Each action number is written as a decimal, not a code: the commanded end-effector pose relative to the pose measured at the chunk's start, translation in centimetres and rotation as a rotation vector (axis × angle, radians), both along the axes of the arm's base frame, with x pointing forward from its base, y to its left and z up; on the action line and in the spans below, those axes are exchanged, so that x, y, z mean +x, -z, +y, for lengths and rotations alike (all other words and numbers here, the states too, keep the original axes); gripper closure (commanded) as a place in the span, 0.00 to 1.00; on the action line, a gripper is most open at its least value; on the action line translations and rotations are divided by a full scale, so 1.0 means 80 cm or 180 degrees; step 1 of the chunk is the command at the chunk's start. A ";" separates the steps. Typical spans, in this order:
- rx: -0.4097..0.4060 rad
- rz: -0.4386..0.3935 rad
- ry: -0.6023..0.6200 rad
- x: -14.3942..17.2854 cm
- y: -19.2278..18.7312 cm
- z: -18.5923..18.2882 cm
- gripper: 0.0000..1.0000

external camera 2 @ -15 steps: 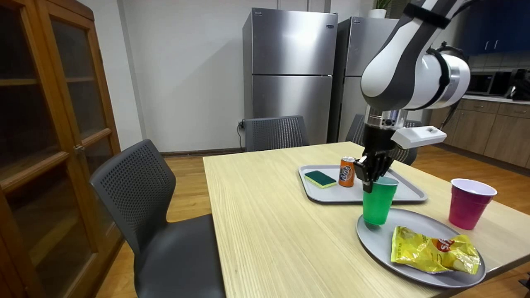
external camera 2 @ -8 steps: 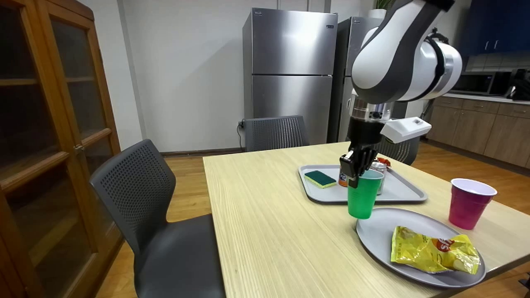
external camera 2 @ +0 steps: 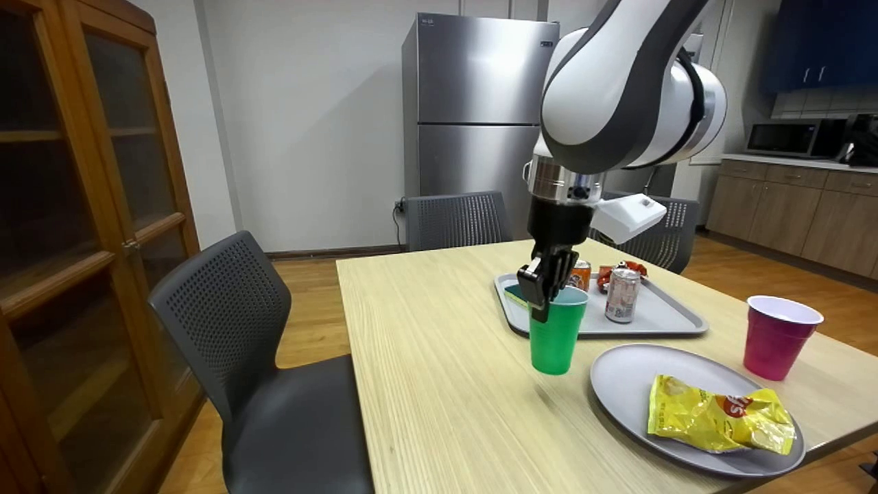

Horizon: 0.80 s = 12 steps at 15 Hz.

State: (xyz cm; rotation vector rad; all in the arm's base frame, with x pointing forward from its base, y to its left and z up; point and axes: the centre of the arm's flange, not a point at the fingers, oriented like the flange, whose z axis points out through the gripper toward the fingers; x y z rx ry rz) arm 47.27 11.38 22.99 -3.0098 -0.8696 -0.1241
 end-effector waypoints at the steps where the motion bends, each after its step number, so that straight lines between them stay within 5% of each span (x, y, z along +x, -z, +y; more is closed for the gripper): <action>1: -0.0015 -0.0047 -0.0218 -0.011 -0.004 0.042 0.99; 12: -0.0068 -0.0168 -0.0642 -0.030 0.024 0.123 0.99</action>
